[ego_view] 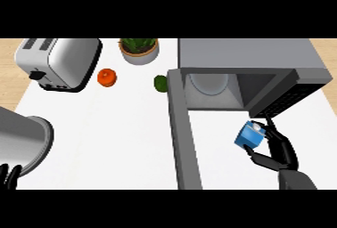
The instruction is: Pick up the milk, place it into the microwave and close the microwave
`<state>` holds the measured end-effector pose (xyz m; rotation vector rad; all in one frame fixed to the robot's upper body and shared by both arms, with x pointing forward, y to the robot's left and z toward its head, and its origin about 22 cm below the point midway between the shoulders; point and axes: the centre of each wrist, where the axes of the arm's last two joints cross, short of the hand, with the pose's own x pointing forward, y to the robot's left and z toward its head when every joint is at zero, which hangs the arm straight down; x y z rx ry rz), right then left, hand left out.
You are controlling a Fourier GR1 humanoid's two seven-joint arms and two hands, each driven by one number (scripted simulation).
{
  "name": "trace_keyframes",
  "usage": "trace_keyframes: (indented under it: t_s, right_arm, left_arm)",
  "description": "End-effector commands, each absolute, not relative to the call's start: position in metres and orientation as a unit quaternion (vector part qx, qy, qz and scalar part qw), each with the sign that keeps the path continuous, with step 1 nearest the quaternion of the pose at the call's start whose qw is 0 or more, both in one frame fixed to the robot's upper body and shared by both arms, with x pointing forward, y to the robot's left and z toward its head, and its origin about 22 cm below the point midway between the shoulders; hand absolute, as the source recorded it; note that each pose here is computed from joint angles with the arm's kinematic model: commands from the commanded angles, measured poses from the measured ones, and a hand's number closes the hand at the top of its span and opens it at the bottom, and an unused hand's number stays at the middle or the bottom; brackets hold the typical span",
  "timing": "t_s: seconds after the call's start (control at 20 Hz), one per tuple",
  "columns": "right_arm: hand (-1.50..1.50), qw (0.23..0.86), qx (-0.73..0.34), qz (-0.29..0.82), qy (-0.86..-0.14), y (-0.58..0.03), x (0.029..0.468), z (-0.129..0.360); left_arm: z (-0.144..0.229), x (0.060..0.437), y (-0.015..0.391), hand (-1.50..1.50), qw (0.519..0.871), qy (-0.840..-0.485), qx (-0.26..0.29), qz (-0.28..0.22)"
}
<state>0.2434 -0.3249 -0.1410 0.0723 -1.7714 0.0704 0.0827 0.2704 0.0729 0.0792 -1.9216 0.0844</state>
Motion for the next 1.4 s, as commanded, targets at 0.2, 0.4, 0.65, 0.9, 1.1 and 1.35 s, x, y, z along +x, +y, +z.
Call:
trace_keyframes:
  t_s: [0.2, 0.4, 0.65, 0.9, 1.1, 1.35]
  right_arm:
    - [1.50, 0.601, 0.136, -0.012, -0.787, -0.322, 0.267, -0.125]
    - [1.50, 0.595, 0.092, -0.067, -0.796, -0.288, 0.283, -0.127]
    - [1.50, 0.598, 0.139, -0.043, -0.788, -0.297, 0.271, -0.130]
    - [1.50, 0.588, 0.155, -0.002, -0.794, -0.277, 0.294, -0.108]
    - [1.50, 0.592, 0.156, 0.011, -0.791, -0.263, 0.288, -0.108]
    - [1.50, 0.590, 0.161, 0.030, -0.791, -0.237, 0.270, -0.087]
  left_arm:
    - [0.066, 0.075, 0.282, -1.50, 0.572, -0.819, 0.035, 0.032]
    - [0.061, 0.090, 0.274, -1.50, 0.579, -0.814, 0.032, 0.031]
    - [0.056, 0.083, 0.275, -1.50, 0.571, -0.820, 0.035, 0.038]
    - [0.067, 0.072, 0.279, -1.50, 0.579, -0.814, 0.040, 0.035]
    - [0.062, 0.063, 0.284, -1.50, 0.583, -0.811, 0.043, 0.032]
    - [0.072, 0.061, 0.288, -1.50, 0.570, -0.819, 0.057, 0.046]
